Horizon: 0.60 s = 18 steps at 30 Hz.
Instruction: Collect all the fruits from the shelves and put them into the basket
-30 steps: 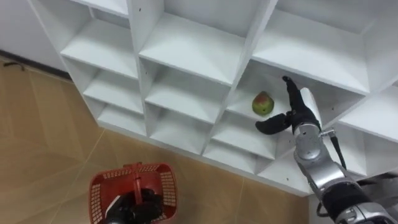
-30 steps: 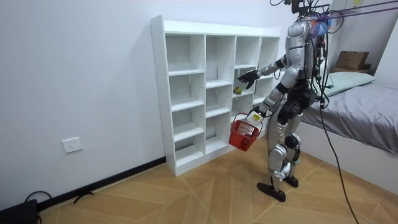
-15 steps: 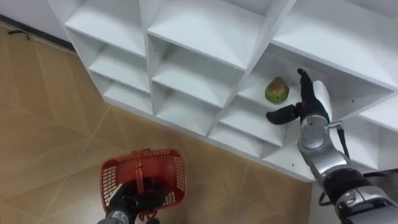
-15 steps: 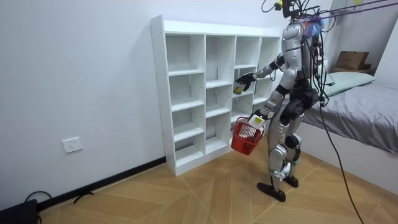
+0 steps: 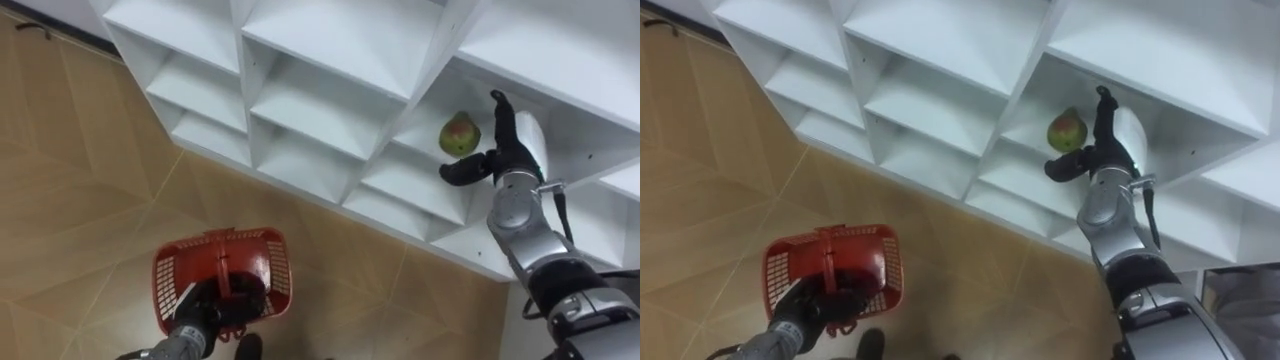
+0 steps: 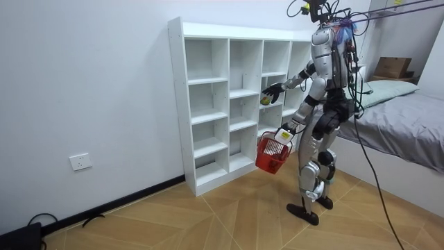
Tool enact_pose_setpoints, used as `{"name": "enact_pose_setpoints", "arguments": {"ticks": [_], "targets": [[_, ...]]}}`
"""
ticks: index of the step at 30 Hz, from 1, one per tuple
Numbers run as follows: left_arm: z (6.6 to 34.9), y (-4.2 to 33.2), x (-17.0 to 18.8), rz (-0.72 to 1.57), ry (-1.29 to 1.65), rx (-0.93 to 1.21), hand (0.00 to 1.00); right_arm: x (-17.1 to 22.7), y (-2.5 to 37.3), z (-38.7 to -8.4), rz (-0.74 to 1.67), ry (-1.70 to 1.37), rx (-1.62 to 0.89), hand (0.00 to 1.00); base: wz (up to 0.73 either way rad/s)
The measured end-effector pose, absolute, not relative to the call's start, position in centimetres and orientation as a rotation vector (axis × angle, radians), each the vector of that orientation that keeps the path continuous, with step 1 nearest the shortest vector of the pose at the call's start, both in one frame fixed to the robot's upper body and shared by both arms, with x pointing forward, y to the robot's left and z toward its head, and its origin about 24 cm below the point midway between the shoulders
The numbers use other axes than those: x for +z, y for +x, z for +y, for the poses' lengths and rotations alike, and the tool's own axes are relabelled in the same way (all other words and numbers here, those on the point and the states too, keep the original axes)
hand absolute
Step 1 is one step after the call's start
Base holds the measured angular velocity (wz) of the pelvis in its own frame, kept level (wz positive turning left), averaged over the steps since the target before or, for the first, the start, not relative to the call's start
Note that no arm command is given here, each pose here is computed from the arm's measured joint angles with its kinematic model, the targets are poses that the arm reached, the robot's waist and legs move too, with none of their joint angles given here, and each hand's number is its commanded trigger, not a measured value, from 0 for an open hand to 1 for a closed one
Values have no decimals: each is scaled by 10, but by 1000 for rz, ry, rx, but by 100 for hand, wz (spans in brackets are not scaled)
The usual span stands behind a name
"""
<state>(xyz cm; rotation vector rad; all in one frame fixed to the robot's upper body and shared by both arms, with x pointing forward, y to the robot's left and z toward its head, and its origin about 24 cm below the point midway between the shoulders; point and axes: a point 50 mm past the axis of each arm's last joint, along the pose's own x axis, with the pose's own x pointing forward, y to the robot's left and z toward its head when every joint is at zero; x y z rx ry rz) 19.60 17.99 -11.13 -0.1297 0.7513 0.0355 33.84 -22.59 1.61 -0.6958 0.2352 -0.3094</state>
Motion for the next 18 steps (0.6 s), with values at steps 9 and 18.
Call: {"name": "enact_pose_setpoints", "arguments": {"ticks": [9,18], "targets": [[180,194,-114,762,-125,33,100,19,339,-228,223,-706,-327,0,0],[181,191,-117,780,-122,43,100,21,341,-228,216,-748,-318,0,0]]}}
